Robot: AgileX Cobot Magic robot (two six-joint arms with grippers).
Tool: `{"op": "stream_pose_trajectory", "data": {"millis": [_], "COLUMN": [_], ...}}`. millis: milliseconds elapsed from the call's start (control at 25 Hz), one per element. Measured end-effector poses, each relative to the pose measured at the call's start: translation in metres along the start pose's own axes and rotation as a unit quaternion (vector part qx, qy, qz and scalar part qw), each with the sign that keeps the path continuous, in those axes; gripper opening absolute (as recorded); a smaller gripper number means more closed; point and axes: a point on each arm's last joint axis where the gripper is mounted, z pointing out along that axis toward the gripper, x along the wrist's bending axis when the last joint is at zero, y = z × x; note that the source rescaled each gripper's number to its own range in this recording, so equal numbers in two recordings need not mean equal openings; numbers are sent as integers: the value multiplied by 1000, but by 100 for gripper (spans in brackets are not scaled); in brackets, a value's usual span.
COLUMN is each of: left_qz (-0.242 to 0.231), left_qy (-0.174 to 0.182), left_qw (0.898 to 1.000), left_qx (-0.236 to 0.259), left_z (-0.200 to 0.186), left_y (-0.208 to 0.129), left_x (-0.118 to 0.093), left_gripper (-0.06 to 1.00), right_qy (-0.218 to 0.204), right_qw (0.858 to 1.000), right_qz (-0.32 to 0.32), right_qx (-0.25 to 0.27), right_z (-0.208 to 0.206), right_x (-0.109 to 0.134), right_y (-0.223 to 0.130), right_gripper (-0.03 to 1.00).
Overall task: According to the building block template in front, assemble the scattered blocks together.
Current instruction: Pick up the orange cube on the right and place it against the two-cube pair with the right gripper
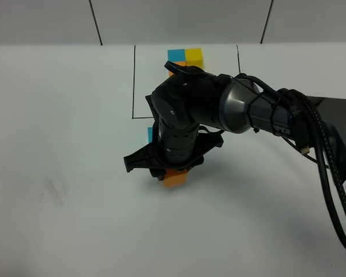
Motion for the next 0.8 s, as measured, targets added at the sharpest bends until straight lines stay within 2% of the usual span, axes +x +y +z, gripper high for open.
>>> {"op": "stream_pose_trajectory", "data": {"millis": [240, 480, 800], "left_qz": [0, 0, 0], "left_qy": [0, 0, 0], "left_qw": [1000, 1000, 1000], "left_qx": [0, 0, 0], "left_z": [0, 0, 0], "left_y": [0, 0, 0], "left_x": [0, 0, 0], "left_gripper": [0, 0, 0], "right_qy": [-6, -13, -8], "right_qw": [1000, 1000, 1000], "right_qz": [4, 6, 7], "right_qx": [0, 15, 9], "right_z": [-6, 6, 9], "right_x": [2, 7, 10], "right_y": [5, 13, 19], "right_gripper": [51, 51, 51]}}
